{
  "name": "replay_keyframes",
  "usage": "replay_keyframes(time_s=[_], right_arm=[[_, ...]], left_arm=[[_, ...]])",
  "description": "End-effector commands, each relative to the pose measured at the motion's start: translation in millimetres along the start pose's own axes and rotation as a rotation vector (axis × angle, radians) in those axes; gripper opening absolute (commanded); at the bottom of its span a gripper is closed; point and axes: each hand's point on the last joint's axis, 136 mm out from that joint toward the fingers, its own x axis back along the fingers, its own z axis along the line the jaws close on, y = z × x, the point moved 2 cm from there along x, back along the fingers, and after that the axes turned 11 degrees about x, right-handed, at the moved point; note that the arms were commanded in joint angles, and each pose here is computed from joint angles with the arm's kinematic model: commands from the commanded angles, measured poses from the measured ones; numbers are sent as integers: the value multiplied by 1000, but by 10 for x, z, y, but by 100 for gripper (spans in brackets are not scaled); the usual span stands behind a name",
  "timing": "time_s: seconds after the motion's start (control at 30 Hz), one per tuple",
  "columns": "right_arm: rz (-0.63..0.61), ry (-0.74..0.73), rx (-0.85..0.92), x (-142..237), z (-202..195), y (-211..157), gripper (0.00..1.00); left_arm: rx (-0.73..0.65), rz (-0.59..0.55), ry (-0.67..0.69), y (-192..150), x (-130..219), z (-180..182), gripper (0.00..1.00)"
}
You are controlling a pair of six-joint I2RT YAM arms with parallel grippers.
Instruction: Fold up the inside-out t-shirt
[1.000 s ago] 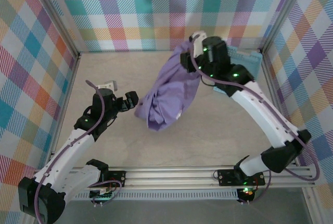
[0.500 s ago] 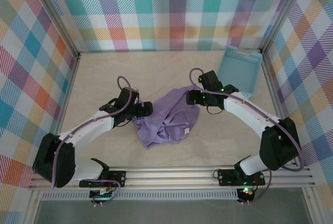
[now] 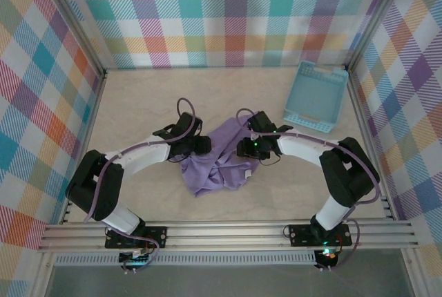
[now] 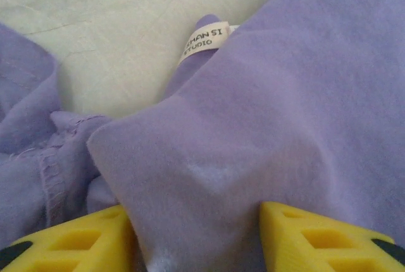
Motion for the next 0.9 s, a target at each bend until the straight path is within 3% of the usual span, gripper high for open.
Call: replay_keyframes(time_s=[0.0,0.13,0.4,0.6,0.73,0.87], right_arm=[[-4,-18,-5,-9,-22,-9,28],[-77,-141,36,257,-162,69,0],[-303,-258,147,1104,-154,365,0],[-566,-248,231,2124,128,726,0],[-789,-220,273,3049,378,912,0],[-986,-195,277,3806,494,898,0]], left_arm=[[13,-24,-33,120,20,-132,38],[25,-75,-14,228,138,-136,20],[24,-275,18,592,794,-163,0],[37,-551,-31,978,1841,-239,0],[56,-753,-179,1137,2853,-377,0],[65,-885,-322,1084,3530,-395,0]])
